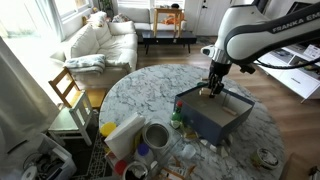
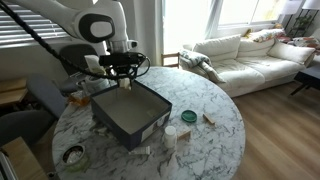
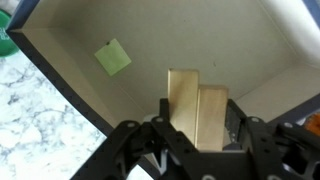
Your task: Pick up the striped towel from the box and put it on the table, pick up the box and put it on top of the striped towel, pick up two wooden blocks at the same time from the box and put them on the table
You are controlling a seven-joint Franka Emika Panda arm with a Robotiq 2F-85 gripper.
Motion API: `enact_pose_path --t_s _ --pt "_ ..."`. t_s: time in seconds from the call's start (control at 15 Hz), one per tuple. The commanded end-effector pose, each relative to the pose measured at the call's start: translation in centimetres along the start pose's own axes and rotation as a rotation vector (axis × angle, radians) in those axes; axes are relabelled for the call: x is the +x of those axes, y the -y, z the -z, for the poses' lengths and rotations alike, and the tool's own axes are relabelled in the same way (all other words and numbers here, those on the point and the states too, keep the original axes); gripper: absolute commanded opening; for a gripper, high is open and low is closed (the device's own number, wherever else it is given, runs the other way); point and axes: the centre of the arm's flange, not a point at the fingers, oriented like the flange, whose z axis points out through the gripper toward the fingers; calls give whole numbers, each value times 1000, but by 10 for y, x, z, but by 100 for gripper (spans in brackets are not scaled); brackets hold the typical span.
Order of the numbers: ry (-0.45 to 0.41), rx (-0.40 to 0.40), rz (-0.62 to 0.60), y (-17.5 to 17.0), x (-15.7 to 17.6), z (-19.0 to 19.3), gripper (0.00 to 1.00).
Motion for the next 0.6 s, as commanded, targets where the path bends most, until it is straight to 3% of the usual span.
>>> enact_pose_path --t_s 0.0,0.27,0.53 --pt "-25 -2 64 63 -16 28 30" --pt "-89 49 121 123 -20 45 30" --pt "-166 190 132 180 -22 50 30"
